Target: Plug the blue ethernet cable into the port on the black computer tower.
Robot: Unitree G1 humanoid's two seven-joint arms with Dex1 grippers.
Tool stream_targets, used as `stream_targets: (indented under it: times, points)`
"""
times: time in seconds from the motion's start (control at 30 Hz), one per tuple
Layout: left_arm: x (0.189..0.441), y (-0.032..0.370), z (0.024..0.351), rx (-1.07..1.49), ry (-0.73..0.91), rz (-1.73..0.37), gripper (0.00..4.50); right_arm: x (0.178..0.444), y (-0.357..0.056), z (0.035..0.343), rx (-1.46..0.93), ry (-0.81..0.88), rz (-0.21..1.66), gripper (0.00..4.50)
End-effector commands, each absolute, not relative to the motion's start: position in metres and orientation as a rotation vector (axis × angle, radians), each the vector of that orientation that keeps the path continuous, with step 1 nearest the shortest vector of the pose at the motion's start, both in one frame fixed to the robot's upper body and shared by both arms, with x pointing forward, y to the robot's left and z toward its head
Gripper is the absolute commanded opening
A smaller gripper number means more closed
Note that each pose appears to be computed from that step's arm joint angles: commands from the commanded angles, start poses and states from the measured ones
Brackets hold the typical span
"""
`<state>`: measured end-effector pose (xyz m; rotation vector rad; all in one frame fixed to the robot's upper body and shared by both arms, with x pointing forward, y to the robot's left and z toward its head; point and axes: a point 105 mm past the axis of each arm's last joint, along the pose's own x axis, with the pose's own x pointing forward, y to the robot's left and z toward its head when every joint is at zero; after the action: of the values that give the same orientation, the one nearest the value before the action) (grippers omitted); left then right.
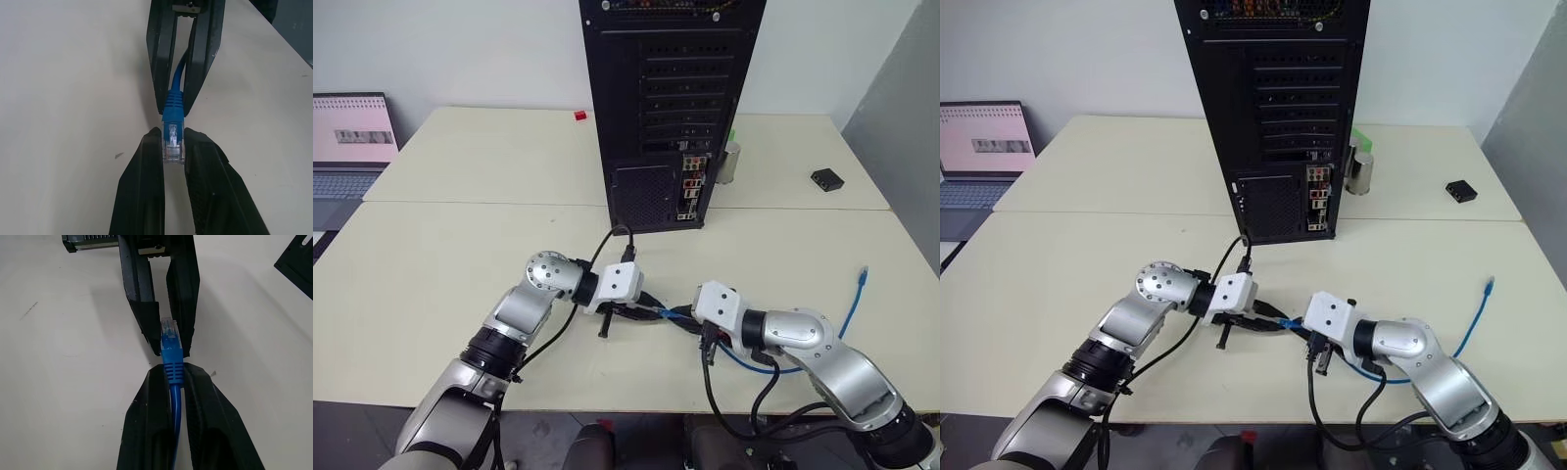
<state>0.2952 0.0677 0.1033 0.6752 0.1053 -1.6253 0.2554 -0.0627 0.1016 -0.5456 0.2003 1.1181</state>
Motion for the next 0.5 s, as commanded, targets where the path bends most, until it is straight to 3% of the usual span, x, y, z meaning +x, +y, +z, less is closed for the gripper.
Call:
stream_targets:
  times: [0.03, 0.17, 0.23, 0.5]
  points:
    - [0.296, 0.067, 0.104, 0.696, 0.093, -1.627, 0.3, 0.256, -0.057, 0.114, -0.561, 0.139, 1.132, 0.1]
    - [0.297, 0.068, 0.103, 0.7, 0.087, -1.617, 0.3, 0.257, -0.057, 0.115, -0.557, 0.142, 1.13, 0.1]
    - [0.298, 0.068, 0.103, 0.701, 0.081, -1.613, 0.3, 0.256, -0.059, 0.115, -0.573, 0.141, 1.137, 0.8]
    - [0.3, 0.065, 0.115, 0.731, -0.095, -1.558, 0.3, 0.246, -0.085, 0.139, -0.566, 0.168, 1.132, 2.58]
